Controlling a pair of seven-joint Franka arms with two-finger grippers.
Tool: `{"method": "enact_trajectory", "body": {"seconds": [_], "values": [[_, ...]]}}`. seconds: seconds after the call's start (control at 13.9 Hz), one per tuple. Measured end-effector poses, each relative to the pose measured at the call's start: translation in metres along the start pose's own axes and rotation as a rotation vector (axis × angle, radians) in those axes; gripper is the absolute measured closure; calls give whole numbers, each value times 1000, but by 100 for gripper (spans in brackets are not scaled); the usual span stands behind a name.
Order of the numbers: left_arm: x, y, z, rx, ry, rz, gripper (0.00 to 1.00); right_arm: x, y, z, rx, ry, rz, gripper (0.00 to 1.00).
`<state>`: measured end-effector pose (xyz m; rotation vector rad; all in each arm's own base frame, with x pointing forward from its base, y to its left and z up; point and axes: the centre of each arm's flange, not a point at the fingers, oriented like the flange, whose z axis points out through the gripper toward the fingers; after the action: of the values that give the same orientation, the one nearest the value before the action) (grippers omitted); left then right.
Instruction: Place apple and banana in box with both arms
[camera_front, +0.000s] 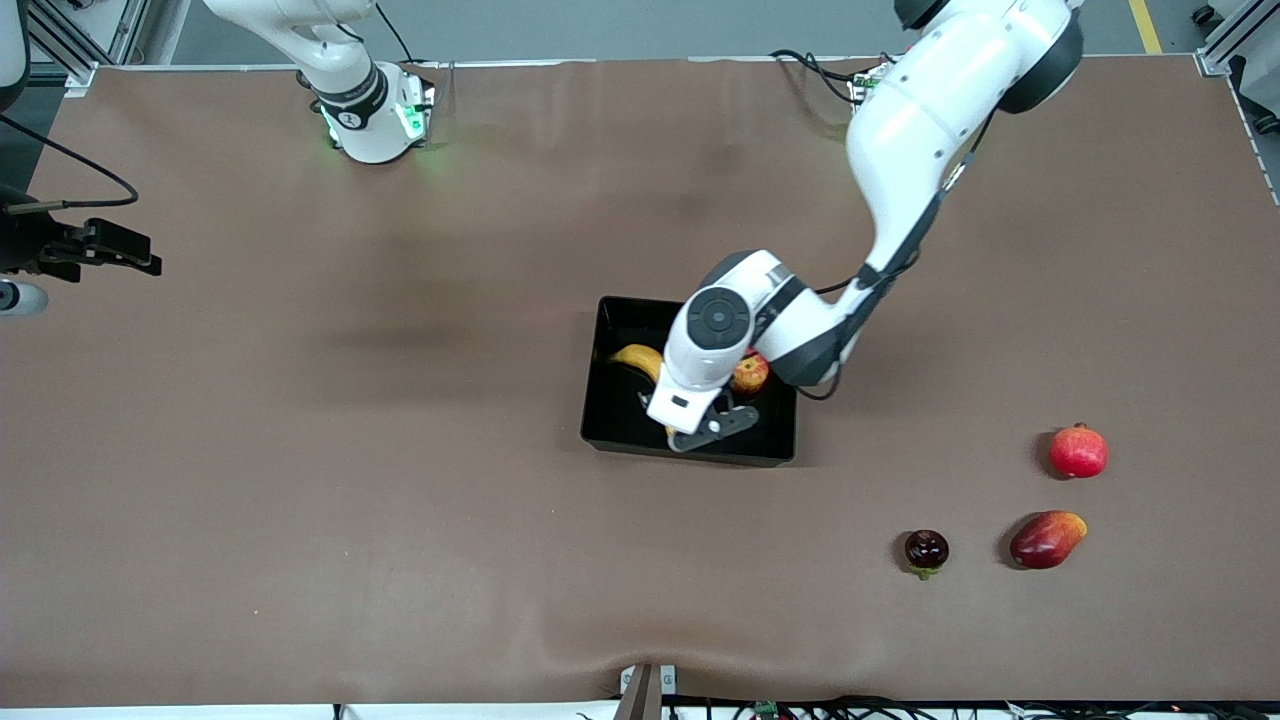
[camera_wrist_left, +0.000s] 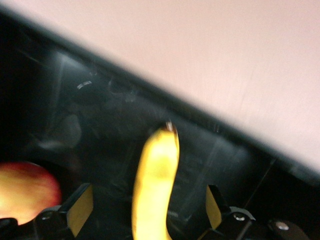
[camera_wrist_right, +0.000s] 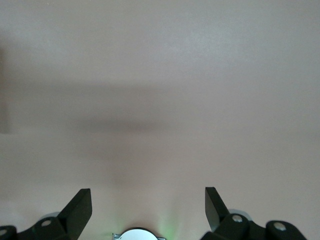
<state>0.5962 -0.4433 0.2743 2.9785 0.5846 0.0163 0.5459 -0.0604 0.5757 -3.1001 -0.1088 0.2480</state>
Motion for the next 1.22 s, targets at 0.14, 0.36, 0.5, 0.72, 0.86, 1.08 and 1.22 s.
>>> {"method": "enact_trajectory", "body": {"seconds": [0.14, 0.36, 0.5, 0.72, 0.86, 1.08, 1.22], "values": [[45, -24, -78, -17, 68, -34, 0, 0, -1, 0, 0, 0, -4, 0], [87, -83, -196, 33, 142, -68, 0, 0, -2, 0, -1, 1, -6, 0], [99, -122, -251, 82, 165, -62, 0, 1, -3, -1, -1, 1, -8, 0], [110, -174, -312, 122, 156, -20, 0, 2, -10, -1, -3, 1, -21, 0], [119, -215, -343, 121, 118, 16, 0, 2, -13, -1, -4, 2, -25, 0], [132, -278, -377, 157, 70, 102, 0, 2, -13, -1, -4, 2, -25, 0], [133, -304, -390, 161, 40, 139, 0, 2, -12, -1, -4, 3, -25, 0]]}}
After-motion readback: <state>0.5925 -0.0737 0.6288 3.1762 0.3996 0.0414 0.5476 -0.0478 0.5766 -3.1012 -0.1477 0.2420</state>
